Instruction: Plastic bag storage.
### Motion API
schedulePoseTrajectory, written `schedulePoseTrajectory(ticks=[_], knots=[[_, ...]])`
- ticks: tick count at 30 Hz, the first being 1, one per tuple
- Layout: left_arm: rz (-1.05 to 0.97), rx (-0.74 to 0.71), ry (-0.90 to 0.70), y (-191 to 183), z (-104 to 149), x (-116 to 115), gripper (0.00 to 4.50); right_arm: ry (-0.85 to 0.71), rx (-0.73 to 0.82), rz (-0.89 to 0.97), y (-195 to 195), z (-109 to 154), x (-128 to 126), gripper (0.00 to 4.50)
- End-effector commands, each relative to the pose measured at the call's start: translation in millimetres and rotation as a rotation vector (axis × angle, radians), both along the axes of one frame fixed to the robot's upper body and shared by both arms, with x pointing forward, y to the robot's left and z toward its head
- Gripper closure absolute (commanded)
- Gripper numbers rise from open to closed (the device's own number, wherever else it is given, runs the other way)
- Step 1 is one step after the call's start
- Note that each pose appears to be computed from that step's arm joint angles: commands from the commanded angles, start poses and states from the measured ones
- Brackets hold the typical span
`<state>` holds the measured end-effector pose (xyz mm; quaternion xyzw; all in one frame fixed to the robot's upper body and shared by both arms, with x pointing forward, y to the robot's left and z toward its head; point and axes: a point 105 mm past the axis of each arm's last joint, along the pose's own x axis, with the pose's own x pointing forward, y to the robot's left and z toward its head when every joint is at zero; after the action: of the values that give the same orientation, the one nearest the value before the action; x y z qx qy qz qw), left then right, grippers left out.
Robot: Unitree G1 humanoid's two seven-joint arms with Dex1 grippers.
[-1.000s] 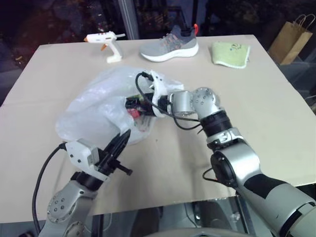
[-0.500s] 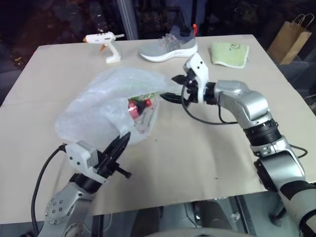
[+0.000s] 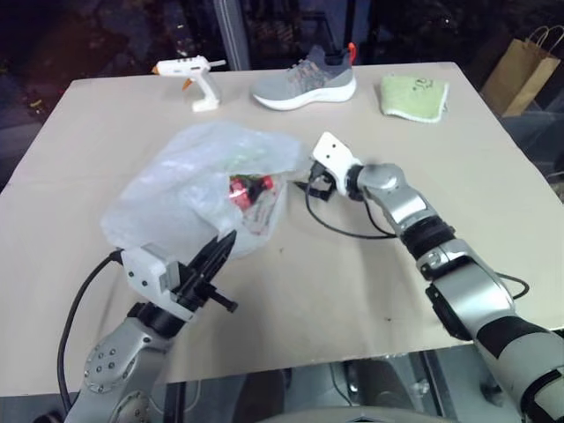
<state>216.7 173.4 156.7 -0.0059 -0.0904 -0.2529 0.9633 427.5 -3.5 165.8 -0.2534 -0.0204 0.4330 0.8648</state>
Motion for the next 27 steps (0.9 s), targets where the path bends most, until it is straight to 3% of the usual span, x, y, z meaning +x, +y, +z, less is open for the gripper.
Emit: schedulePoseTrajectory(ticks=[1,6,8,14,16,18,20,21,27], knots=[[0.0,0.008,-0.044,0.7,10.1,-5.2,4.5,-0.084,0.024,-0.006,-0.7,21.1,4.8,1.33],[0.001,0.003,-0.042,0.9,7.8,-4.8,4.5,-0.098,-0.001,0.002,-3.1,16.1,4.4,3.81],[0.001,0.003,-0.042,1.8,7.0,-4.2,4.5,-0.102,-0.013,-0.006,-5.4,14.0,5.5,4.45],[-0.006,0.023,-0.045,5.5,5.0,-3.8,4.5,-0.058,0.023,-0.016,-11.7,14.1,7.3,4.45],[-0.003,0.038,-0.064,9.4,9.2,-1.6,4.5,0.094,0.163,0.022,-13.4,23.2,2.8,4.45],[-0.04,0.094,-0.071,10.3,19.3,6.0,4.5,0.35,0.384,0.152,-18.5,49.6,-14.7,4.45],[-0.069,0.155,-0.056,10.9,26.8,13.3,4.5,0.497,0.495,0.269,-24.9,72.1,-34.0,4.45],[-0.076,0.161,-0.055,12.0,34.3,16.8,4.5,0.536,0.528,0.302,-29.2,81.1,-40.7,4.45],[-0.141,0.07,-0.262,22.9,141.4,39.7,4.5,0.627,0.901,0.359,-77.4,155.4,-51.9,4.45]])
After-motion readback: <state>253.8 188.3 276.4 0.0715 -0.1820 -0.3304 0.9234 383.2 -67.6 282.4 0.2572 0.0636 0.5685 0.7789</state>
